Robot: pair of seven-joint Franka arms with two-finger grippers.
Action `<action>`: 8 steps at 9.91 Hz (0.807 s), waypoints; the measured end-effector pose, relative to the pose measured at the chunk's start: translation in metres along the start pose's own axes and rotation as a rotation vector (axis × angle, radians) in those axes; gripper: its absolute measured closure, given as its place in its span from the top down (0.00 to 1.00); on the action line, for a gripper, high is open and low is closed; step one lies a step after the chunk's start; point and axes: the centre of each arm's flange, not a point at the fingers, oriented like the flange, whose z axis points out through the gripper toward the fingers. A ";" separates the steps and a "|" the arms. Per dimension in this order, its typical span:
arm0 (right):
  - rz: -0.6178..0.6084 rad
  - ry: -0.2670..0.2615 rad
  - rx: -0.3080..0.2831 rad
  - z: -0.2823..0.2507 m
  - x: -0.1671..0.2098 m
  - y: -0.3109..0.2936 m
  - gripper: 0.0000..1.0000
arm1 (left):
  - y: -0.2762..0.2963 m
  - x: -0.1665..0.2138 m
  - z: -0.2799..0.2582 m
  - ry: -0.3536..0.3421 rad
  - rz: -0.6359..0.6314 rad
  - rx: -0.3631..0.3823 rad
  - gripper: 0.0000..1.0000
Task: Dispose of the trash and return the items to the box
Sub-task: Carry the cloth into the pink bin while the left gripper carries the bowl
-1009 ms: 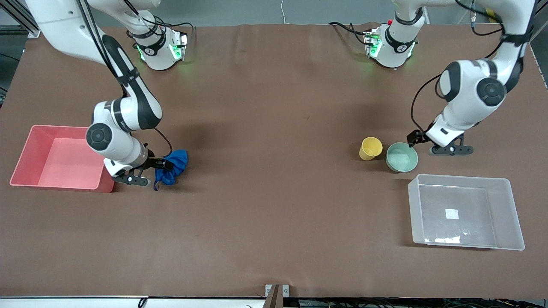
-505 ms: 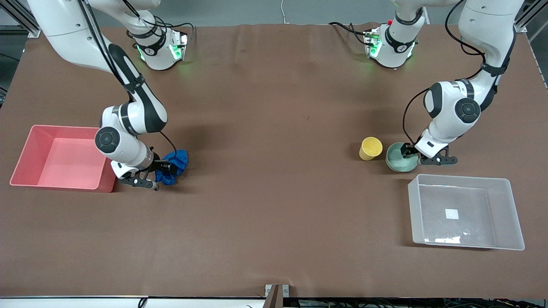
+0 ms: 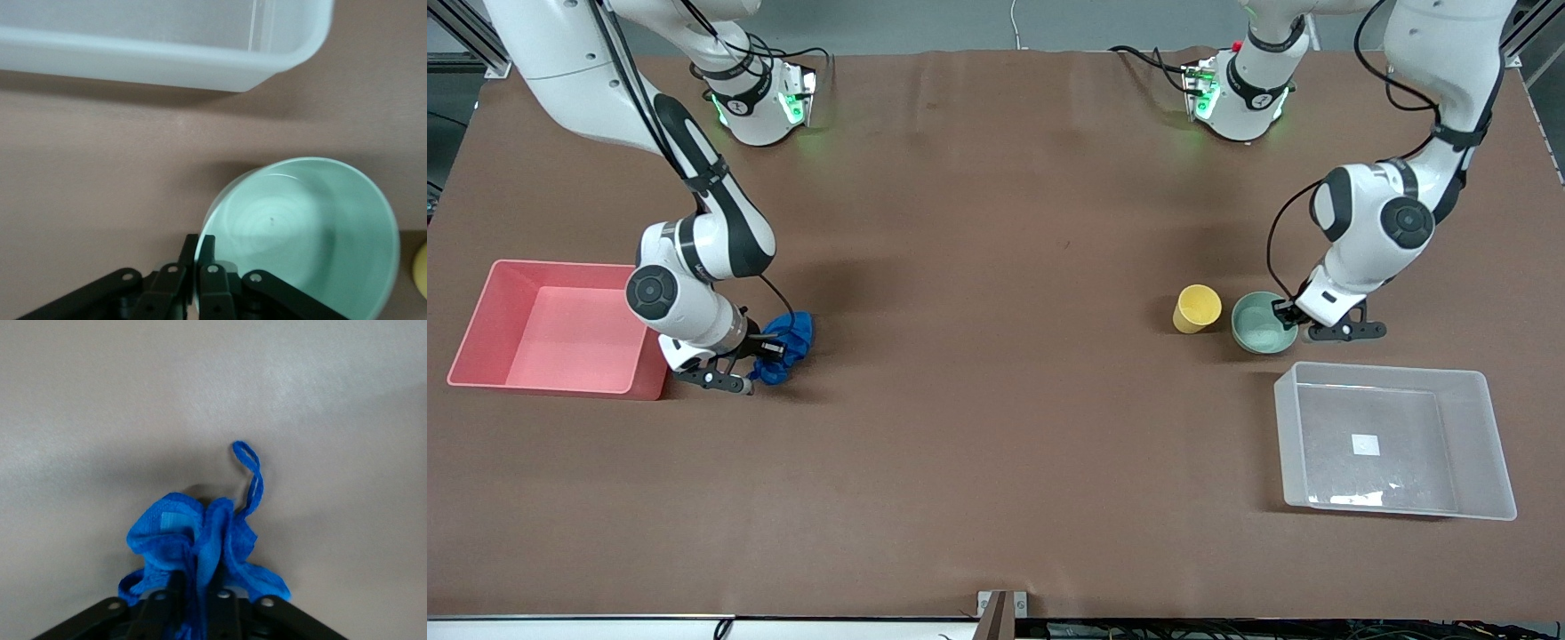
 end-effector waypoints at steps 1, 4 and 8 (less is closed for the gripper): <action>0.010 -0.057 -0.028 -0.018 0.005 -0.003 0.11 | -0.001 -0.004 -0.024 -0.024 -0.003 -0.004 0.04; -0.001 -0.138 -0.087 -0.151 0.012 0.004 0.11 | -0.028 0.015 -0.117 0.009 -0.006 -0.014 0.04; -0.145 -0.135 -0.091 -0.270 0.010 0.166 0.11 | -0.052 0.128 -0.146 0.074 0.000 0.027 0.04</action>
